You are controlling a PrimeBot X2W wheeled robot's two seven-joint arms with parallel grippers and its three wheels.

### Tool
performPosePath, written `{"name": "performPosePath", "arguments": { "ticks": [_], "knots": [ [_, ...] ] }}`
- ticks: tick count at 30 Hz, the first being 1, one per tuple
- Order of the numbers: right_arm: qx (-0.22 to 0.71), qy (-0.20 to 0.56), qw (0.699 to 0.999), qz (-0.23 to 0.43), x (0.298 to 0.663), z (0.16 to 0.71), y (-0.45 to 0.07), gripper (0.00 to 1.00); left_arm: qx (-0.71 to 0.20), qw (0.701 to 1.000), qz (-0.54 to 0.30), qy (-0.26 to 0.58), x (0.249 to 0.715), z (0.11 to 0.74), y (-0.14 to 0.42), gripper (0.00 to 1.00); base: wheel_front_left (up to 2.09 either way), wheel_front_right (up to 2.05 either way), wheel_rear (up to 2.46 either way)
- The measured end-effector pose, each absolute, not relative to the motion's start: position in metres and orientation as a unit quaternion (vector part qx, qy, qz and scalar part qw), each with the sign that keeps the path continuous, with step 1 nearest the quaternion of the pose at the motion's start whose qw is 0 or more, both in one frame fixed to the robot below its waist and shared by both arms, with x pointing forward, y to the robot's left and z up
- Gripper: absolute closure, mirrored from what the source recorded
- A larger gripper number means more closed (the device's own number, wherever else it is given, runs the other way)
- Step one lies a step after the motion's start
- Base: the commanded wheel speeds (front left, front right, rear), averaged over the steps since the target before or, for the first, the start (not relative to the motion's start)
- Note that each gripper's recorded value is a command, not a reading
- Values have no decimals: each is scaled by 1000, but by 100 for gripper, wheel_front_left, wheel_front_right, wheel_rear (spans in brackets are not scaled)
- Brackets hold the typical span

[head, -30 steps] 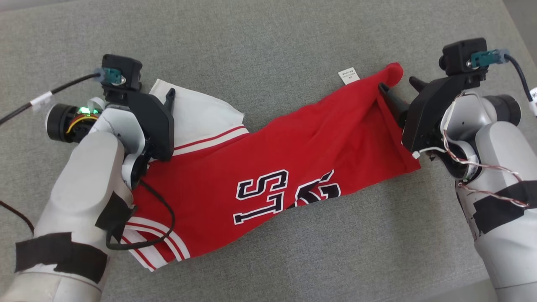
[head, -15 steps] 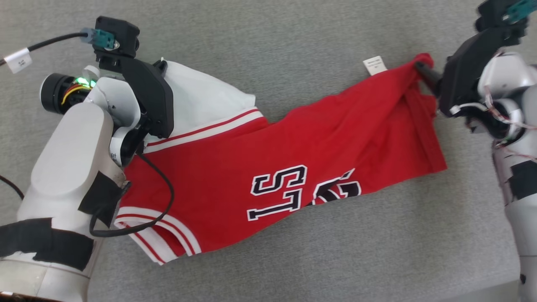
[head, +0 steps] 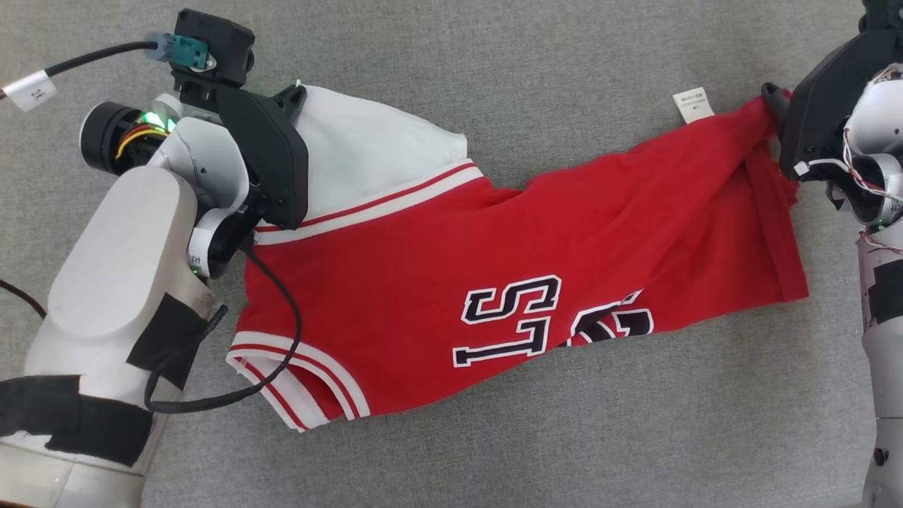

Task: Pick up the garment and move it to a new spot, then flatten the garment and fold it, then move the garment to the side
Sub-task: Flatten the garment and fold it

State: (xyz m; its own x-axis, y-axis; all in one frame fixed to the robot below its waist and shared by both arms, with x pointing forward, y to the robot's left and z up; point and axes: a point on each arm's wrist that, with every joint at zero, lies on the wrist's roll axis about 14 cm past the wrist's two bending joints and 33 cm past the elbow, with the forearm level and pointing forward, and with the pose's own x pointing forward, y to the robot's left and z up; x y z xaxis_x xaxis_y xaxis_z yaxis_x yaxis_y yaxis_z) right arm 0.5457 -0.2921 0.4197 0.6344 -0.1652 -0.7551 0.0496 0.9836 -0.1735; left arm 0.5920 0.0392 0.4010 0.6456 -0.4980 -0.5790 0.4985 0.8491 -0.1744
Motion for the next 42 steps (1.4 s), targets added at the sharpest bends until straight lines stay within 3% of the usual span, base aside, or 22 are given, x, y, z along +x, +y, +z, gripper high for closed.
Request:
{"name": "performPosePath", "arguments": {
  "ticks": [7,17,18,19,20,21,24,34,42],
  "knots": [
    [-87,467,878,-53,535,397,-290,0,0,906,-279,318,592,399,37,100,0,0,0],
    [-82,481,872,-33,529,394,-284,0,-2,907,-281,314,593,401,36,100,0,0,0],
    [-80,482,872,-31,529,393,-283,38,-2,907,-280,314,593,401,37,100,0,0,0],
    [-82,482,872,-30,529,393,-282,38,-2,908,-279,314,594,401,38,100,0,0,0],
    [-84,479,873,-26,530,393,-280,61,-2,908,-277,314,594,401,39,100,0,0,0],
    [-86,475,875,-23,531,393,-279,100,-3,910,-275,310,595,402,40,100,0,0,0],
    [-91,453,887,-18,537,398,-276,100,-8,919,-271,285,600,410,43,100,0,0,0],
    [-85,307,948,-7,570,460,-268,100,-94,965,-233,74,633,516,67,100,0,0,0],
    [-91,170,981,5,592,532,-261,100,-115,965,-215,-98,636,625,85,100,0,0,0]
  ]
}}
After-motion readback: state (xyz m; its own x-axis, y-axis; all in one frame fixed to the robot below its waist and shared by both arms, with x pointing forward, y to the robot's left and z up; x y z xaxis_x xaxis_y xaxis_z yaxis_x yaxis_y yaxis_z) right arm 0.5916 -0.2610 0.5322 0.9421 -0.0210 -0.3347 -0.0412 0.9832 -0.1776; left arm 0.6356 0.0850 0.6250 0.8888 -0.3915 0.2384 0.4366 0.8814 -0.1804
